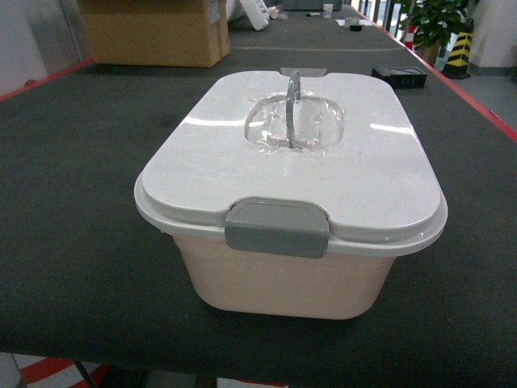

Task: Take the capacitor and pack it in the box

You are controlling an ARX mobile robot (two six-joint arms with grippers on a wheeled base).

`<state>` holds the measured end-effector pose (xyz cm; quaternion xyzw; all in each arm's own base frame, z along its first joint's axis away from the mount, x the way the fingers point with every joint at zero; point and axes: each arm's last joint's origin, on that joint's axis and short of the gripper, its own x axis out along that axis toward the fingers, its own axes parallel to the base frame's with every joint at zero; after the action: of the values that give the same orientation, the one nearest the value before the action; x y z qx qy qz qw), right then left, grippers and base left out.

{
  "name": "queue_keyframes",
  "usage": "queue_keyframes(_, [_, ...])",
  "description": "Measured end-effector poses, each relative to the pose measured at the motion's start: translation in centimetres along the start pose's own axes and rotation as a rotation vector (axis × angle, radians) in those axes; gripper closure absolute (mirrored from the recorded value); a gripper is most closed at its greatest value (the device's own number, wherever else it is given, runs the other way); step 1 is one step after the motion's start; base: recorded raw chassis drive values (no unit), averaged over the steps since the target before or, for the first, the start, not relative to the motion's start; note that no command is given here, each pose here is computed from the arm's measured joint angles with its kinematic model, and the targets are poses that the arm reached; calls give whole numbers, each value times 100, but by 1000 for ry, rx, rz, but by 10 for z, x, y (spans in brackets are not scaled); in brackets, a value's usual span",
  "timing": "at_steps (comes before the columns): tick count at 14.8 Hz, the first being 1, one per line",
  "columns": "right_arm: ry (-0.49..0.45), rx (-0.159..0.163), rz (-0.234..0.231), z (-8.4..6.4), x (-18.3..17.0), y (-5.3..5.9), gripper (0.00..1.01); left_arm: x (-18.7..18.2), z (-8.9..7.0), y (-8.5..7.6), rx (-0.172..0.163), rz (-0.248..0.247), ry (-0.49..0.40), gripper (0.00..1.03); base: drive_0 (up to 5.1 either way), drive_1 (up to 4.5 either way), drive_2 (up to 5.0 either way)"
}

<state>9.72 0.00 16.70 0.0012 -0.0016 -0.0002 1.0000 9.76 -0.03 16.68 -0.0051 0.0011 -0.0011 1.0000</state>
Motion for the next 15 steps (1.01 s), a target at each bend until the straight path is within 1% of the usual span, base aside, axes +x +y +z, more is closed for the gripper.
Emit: queue_keyframes(15, [0, 0, 0, 0, 0, 0, 3, 0, 0, 0, 0, 0, 0, 5, 0, 0, 0])
